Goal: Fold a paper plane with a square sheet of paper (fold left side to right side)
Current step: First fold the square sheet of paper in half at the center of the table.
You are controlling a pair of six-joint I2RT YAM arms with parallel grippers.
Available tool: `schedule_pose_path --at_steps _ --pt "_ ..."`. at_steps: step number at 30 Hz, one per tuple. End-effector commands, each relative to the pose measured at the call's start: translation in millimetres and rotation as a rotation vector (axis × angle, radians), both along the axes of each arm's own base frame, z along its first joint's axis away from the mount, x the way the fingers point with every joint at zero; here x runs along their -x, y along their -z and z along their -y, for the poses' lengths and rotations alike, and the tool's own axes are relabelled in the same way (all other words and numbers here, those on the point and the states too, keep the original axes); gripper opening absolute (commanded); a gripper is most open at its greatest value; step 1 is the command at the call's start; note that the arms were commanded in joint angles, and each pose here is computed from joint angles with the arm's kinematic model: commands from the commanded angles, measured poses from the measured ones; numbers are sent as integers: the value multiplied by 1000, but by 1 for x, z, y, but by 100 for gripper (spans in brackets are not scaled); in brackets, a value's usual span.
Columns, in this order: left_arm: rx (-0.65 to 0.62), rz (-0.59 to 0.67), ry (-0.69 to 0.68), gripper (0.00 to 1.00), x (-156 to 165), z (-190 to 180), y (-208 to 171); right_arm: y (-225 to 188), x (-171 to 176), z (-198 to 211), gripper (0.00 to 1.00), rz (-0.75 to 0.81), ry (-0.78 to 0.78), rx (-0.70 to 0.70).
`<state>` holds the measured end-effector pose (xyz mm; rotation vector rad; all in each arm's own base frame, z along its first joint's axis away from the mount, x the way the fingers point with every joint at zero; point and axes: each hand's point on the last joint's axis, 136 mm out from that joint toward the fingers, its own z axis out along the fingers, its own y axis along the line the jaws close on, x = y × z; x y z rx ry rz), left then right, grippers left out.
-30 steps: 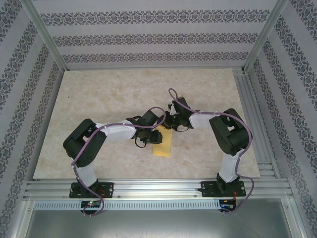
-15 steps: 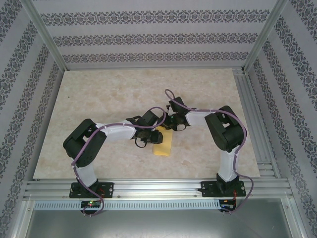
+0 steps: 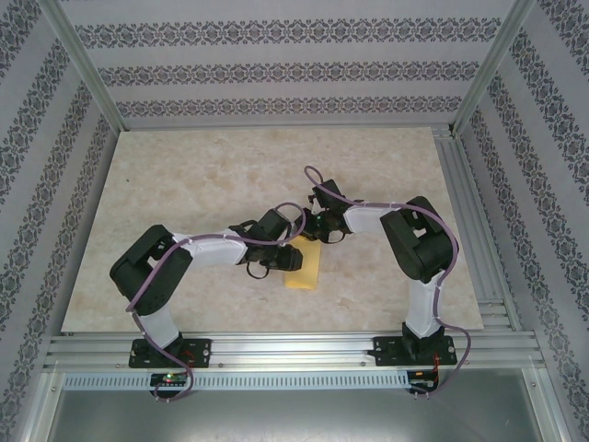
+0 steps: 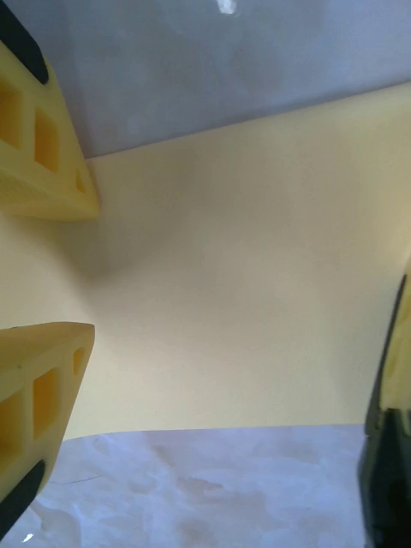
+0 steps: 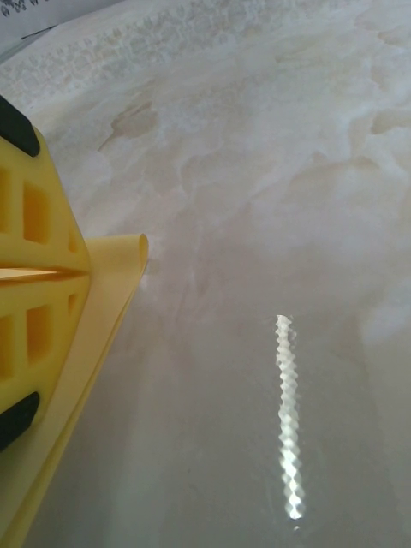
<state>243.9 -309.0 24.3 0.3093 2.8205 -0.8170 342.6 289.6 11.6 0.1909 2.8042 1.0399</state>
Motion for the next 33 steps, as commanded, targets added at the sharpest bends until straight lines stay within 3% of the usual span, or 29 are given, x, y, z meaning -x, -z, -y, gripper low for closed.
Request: schedule_pose_path --at_steps 1,21,33 --pt "-7 -88 88 39 37 -2 9 38 15 24 11 -62 17 160" --pt "53 -112 139 39 70 -6 5 38 15 23 11 -63 9 164" --pt "-9 -132 182 40 90 -9 9 37 16 24 12 -63 6 166"
